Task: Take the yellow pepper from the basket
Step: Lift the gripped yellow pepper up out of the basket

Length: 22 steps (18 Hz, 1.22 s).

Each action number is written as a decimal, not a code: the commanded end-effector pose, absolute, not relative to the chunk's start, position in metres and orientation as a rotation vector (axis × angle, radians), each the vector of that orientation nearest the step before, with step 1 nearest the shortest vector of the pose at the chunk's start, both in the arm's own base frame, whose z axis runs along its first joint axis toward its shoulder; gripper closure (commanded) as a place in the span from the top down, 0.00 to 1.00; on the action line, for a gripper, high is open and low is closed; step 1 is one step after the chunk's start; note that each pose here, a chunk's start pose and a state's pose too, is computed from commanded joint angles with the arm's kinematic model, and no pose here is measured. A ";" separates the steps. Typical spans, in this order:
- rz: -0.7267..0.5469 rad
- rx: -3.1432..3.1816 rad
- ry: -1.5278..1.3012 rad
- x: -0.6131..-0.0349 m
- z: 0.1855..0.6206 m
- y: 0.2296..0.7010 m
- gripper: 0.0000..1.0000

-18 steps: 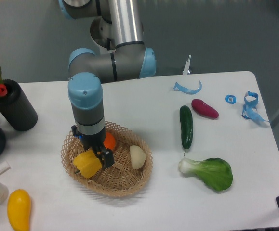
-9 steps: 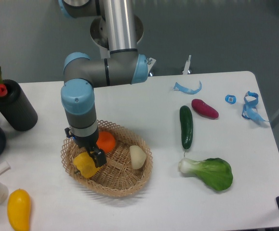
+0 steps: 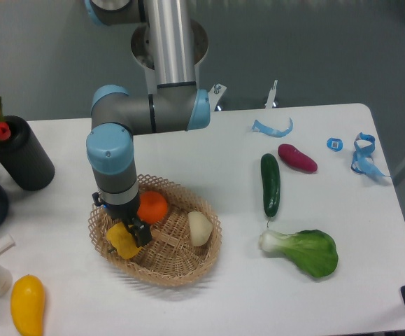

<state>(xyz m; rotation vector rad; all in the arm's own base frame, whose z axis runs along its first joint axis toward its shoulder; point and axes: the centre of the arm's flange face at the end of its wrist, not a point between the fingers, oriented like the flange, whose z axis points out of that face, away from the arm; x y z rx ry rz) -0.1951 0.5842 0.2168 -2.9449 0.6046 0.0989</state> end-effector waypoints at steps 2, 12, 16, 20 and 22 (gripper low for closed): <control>0.107 -2.941 0.604 -0.196 0.220 0.585 0.46; 0.201 -2.796 0.536 -0.219 0.304 0.591 0.11; 0.169 -2.647 0.369 -0.248 0.371 0.579 0.11; 0.198 -2.567 0.220 -0.273 0.420 0.584 0.11; 0.207 -2.540 0.147 -0.281 0.438 0.587 0.11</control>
